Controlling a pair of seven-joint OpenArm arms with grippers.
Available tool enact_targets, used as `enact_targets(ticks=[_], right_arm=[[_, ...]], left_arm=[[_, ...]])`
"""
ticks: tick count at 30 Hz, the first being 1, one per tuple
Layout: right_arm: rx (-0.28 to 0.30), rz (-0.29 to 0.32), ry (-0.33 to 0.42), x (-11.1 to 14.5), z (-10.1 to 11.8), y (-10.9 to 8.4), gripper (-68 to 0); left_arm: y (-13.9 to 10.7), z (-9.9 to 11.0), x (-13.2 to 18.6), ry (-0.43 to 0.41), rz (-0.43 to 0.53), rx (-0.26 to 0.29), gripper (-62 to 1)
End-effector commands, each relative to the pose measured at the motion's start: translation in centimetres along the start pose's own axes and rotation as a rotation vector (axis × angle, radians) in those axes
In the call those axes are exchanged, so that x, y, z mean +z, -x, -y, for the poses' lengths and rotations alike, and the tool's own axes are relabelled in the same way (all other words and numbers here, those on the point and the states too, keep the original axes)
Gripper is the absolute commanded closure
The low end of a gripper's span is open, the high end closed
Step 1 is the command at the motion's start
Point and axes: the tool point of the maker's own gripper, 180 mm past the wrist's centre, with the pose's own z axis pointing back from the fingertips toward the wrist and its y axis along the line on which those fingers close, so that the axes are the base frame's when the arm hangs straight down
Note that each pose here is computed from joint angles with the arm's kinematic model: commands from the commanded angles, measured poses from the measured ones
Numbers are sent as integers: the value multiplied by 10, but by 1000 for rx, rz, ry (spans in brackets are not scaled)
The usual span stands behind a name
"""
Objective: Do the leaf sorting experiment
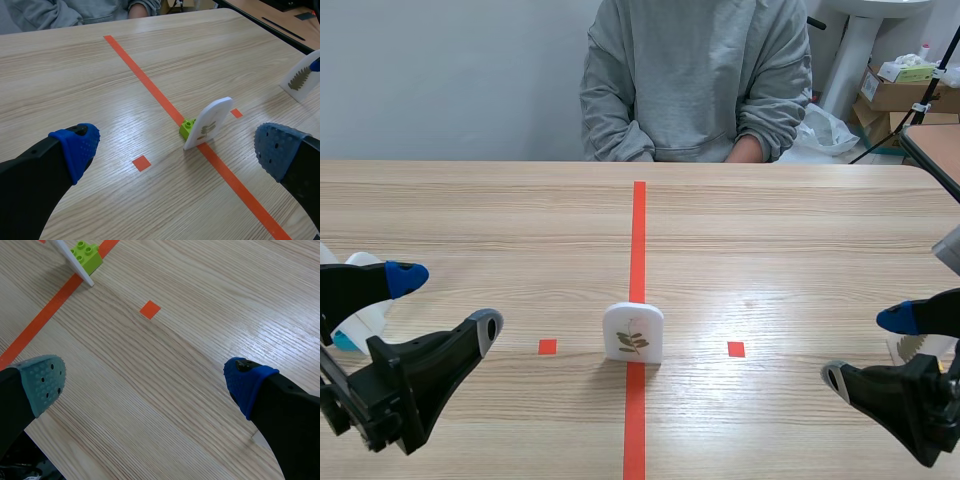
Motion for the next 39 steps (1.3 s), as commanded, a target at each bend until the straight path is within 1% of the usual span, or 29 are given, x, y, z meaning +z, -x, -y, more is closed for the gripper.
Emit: enact_targets(ticks=[1, 4, 8, 9, 13, 17, 19, 22, 24, 27, 31, 36, 39], right_arm=[[40, 32, 11, 5, 9, -18, -679], [64, 39, 37, 9, 19, -27, -679], [108, 22, 59, 11, 31, -38, -679], [120, 26, 65, 11, 34, -42, -679], [185, 23, 94, 13, 47, -58, -679], [242, 22, 93, 11, 51, -72, -679], [273, 14, 77, 6, 49, -76, -679], [336, -13, 56, -3, 45, -80, -679], [371, -19, 37, -11, 40, -84, -679], [414, -14, -8, -24, 28, -90, -679], [492, -40, -63, -41, 12, -93, -679], [587, -55, -119, -62, -7, -94, -679], [622, -48, -152, -76, -17, -95, -679]], left_arm=[[-7, 3, -1, 4, 31, 8, -623], [-7, 3, -1, 4, 32, 8, -623], [-7, 3, -1, 4, 31, 8, -623], [-7, 3, -1, 4, 32, 8, -623], [-7, 4, -1, 1, 35, 13, -623], [-7, 4, -2, -2, 41, 20, -623], [-7, 4, -2, -3, 42, 21, -623], [-7, 4, -2, -3, 42, 21, -623], [-7, 4, -2, -3, 42, 21, -623], [-7, 4, -2, -3, 42, 21, -623], [-7, 4, -2, -3, 42, 21, -623], [-7, 4, -2, -3, 42, 21, -623], [-7, 4, -2, -3, 40, 21, -623]])
